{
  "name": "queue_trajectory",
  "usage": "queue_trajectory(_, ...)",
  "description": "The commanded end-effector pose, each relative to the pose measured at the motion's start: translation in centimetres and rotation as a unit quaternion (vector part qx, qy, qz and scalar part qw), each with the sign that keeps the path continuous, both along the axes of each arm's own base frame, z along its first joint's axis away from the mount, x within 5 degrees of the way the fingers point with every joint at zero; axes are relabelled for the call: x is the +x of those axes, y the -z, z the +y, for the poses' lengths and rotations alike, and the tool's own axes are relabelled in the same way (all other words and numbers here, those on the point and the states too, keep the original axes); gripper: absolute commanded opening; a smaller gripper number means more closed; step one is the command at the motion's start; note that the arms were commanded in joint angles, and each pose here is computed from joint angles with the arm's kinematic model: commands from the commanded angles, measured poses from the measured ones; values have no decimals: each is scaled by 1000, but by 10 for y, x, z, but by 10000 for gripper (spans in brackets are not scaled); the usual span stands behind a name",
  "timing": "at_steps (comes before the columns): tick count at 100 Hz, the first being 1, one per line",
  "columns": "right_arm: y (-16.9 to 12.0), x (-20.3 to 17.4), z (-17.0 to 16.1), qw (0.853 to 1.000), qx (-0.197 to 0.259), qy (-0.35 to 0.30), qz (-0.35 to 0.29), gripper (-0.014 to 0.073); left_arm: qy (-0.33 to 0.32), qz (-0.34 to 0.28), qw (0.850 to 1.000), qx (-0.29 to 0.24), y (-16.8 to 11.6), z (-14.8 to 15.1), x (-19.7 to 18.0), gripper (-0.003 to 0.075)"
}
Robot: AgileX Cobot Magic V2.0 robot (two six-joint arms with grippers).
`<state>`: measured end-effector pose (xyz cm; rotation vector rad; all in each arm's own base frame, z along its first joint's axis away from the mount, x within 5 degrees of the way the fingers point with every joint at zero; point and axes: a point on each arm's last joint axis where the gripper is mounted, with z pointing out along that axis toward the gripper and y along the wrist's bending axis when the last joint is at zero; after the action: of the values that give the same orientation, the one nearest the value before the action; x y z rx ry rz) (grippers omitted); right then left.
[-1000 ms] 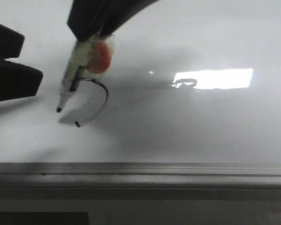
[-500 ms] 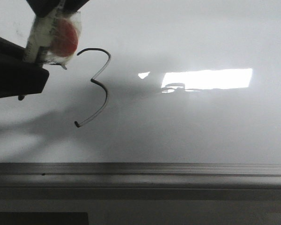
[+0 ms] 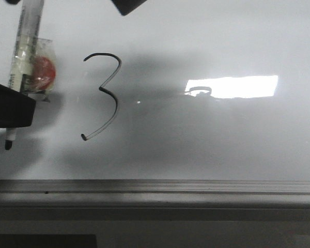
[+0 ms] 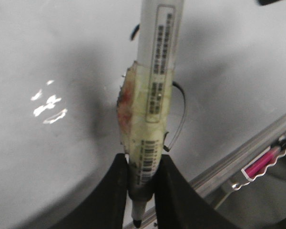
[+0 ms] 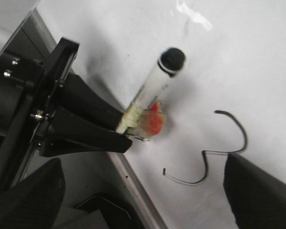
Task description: Write number 3 on whiteboard
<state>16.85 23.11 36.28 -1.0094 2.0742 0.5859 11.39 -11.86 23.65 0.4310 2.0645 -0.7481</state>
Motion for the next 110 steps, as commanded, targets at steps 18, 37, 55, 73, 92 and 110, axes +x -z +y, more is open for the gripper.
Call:
queue_trajectory(18, -37, -8, -16, 996, 66, 6, -53, 555, -91, 52, 991, -79, -9, 7, 15, -20)
queue_trajectory(37, -38, -9, -16, 996, 69, 6, -51, 555, -95, 70, 991, -65, -3, 6, 18, -15)
queue_trajectory(55, -37, -10, -17, 997, 65, 5, -48, 555, -96, 68, 991, -67, -3, 6, 18, 276)
queue_trajectory(73, -38, -10, -18, 997, 65, 5, -47, 553, -91, 63, 991, -74, -7, 8, 14, 494)
queue_trajectory(92, -40, -16, -26, 997, 54, 3, -53, 417, -67, 39, 993, -93, -22, 16, -1, 465)
queue_trajectory(110, -35, -31, -46, 996, 70, 8, -63, -54, -25, -55, 995, -82, -41, 34, -23, -24)
